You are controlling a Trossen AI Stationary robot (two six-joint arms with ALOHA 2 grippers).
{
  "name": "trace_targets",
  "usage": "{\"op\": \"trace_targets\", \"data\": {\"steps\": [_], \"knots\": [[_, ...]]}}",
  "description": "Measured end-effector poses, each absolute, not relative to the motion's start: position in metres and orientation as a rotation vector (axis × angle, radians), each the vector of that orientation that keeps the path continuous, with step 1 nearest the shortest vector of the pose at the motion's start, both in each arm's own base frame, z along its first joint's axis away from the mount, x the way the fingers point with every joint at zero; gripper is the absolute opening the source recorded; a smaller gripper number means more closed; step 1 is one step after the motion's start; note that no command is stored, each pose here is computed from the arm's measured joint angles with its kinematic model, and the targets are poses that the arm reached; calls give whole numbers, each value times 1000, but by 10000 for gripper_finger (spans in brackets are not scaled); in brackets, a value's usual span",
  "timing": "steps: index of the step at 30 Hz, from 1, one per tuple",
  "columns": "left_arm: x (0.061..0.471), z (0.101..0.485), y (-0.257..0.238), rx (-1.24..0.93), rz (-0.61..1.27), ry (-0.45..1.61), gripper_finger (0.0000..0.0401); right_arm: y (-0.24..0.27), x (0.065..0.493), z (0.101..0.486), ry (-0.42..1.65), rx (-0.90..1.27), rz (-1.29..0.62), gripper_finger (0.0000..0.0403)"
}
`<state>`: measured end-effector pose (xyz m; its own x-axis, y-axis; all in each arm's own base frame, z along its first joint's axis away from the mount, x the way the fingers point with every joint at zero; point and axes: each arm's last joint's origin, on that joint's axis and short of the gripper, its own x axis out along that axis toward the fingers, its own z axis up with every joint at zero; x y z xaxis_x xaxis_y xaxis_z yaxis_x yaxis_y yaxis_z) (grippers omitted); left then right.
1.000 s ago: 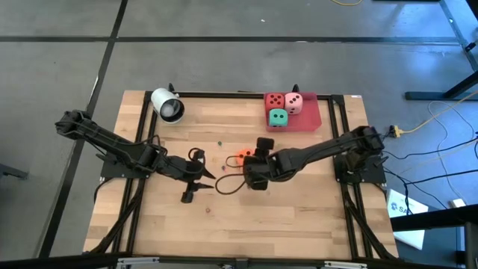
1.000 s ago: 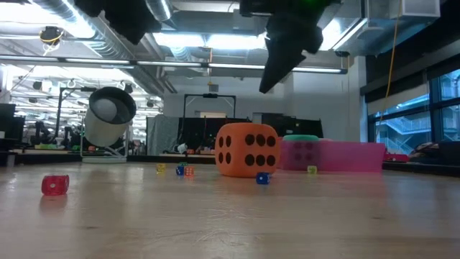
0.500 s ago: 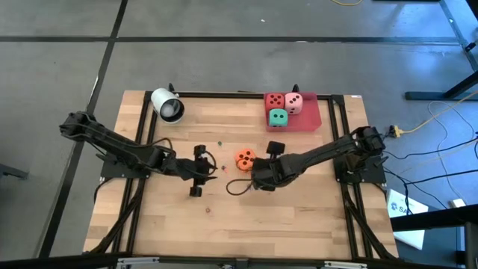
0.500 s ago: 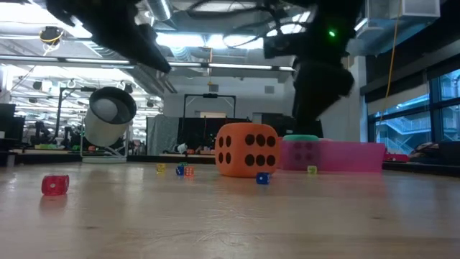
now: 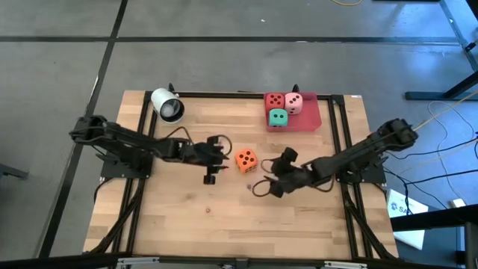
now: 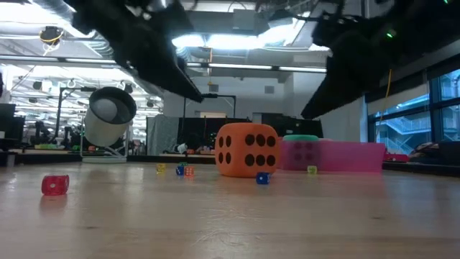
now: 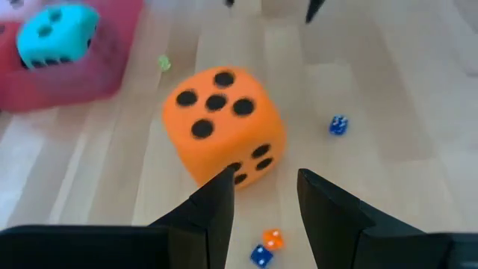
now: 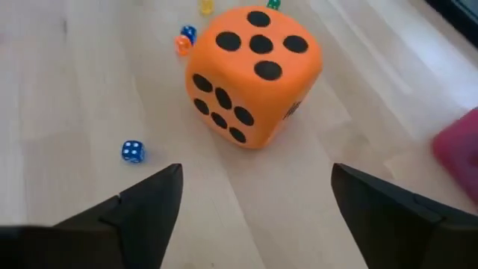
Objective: Pick & Place Dice
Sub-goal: Put the large orange dice into the red bin
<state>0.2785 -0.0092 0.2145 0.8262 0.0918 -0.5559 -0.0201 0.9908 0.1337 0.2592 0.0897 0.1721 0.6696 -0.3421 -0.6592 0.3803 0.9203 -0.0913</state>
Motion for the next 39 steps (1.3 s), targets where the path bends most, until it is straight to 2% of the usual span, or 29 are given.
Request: {"op": "trace_targets", "data": {"steps": [7,16,39], "knots": [[293,189,17,43,89,649,143,76,241,140,609,98,-386,335],[298,187,29,2,117,607,143,55,232,122,540,34,-381,335],[302,178,41,-74,140,608,143,22,260,97,426,34,-221,335]]}}
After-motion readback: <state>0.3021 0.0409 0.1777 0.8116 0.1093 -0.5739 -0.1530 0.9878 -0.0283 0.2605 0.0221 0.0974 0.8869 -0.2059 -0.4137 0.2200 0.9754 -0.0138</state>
